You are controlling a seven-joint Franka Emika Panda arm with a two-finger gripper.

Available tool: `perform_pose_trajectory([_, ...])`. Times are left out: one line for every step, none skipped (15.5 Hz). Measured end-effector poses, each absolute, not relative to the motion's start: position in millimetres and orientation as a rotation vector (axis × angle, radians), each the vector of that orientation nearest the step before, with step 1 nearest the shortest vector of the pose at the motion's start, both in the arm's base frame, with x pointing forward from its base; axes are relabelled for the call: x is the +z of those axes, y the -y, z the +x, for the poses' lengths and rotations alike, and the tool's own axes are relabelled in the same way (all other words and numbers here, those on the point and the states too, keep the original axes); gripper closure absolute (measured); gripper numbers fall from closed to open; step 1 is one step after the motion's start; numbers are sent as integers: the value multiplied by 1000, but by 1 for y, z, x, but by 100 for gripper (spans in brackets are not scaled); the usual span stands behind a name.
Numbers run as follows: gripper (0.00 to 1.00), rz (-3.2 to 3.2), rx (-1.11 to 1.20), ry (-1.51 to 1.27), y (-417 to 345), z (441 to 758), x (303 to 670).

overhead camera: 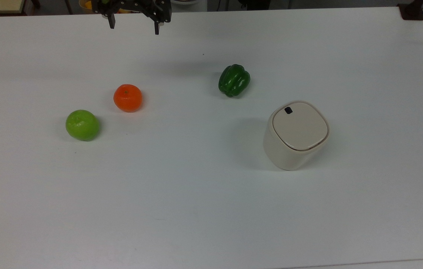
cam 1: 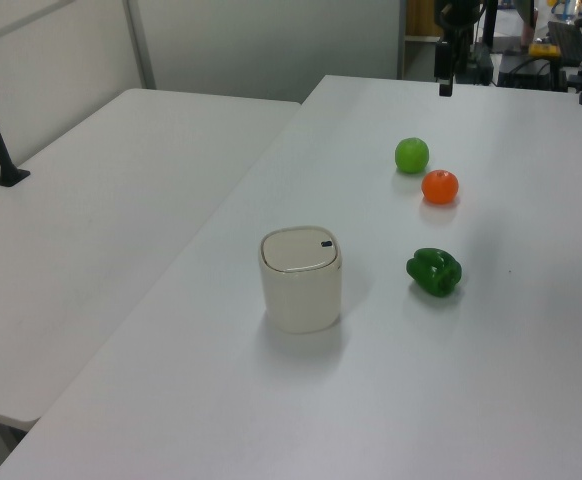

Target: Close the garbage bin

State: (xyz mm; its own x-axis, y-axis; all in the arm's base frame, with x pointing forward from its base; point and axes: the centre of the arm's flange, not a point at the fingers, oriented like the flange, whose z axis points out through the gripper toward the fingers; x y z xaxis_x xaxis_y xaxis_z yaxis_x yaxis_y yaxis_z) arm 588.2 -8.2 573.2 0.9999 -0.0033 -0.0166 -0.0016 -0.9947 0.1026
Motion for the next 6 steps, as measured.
perform_pose_trajectory([0,3039,-25,5,9,588,573])
perform_pose_trajectory([0,3039,-24,7,9,588,574])
perform_pose_trajectory([0,3039,-24,10,10,588,574])
perform_pose_trajectory([0,3039,-23,12,11,588,574])
perform_pose_trajectory([0,3039,-23,15,12,588,574])
perform_pose_trajectory([0,3039,-23,15,13,588,574])
